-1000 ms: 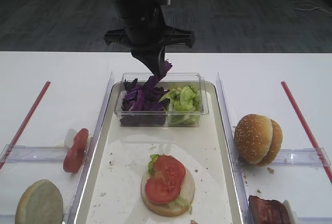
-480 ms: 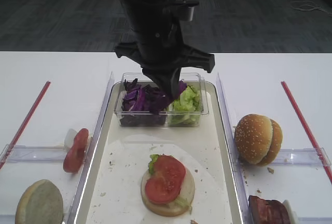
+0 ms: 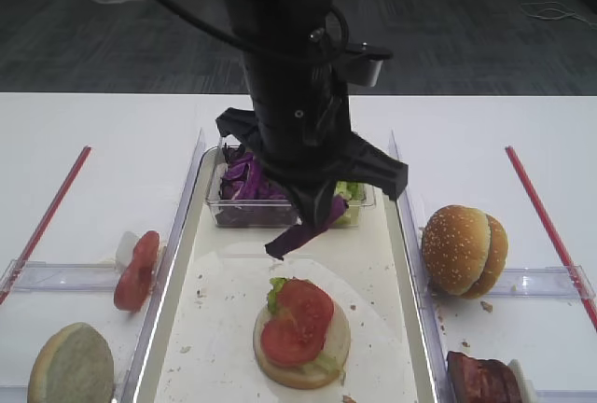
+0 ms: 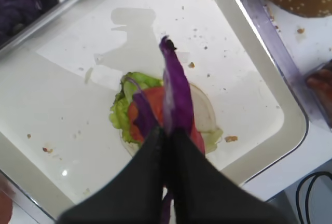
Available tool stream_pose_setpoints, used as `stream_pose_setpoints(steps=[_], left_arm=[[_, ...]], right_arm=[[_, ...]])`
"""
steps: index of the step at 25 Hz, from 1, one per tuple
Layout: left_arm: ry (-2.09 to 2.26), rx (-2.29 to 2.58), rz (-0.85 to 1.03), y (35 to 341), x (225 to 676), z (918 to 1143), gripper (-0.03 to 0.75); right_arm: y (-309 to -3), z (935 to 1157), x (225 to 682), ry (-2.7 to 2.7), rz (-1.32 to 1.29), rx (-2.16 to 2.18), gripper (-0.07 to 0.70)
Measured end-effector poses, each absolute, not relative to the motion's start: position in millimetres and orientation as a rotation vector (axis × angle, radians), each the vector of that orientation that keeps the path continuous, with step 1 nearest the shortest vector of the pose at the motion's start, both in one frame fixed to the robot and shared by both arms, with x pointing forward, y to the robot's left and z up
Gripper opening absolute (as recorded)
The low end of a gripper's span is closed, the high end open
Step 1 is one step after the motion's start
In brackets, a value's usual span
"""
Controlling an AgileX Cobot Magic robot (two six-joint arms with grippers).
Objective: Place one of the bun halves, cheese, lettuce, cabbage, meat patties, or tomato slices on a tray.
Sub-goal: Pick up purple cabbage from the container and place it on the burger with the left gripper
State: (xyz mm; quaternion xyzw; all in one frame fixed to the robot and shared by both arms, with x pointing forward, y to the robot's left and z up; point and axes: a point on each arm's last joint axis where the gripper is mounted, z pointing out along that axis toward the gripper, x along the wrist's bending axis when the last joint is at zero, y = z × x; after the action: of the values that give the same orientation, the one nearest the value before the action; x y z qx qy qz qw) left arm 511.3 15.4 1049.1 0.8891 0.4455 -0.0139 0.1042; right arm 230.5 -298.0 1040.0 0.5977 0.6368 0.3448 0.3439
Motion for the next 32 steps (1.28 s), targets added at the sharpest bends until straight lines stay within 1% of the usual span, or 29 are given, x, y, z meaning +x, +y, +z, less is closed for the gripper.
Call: stream_pose_setpoints(steps=[6, 14, 18, 32], left_arm=[[1.295, 2.692, -0.072, 10.8, 496.8, 1033.0, 0.001], [1.323, 2.777, -0.115, 17.1, 484.6, 1007.5, 0.001], [1.303, 2.766, -0.103, 17.9, 484.1, 997.0, 0.001], [1.267, 2.717, -0.067, 14.1, 487.9, 995.5, 0.001]], right_arm=[[-298.0, 1040.0, 230.5, 1.654, 0.896, 1.553, 0.063], [-298.0, 1040.0, 230.5, 1.654, 0.896, 1.553, 0.063], [-298.0, 1040.0, 230.5, 1.654, 0.896, 1.553, 0.063], [-298.0, 1040.0, 230.5, 1.654, 0.896, 1.553, 0.063]])
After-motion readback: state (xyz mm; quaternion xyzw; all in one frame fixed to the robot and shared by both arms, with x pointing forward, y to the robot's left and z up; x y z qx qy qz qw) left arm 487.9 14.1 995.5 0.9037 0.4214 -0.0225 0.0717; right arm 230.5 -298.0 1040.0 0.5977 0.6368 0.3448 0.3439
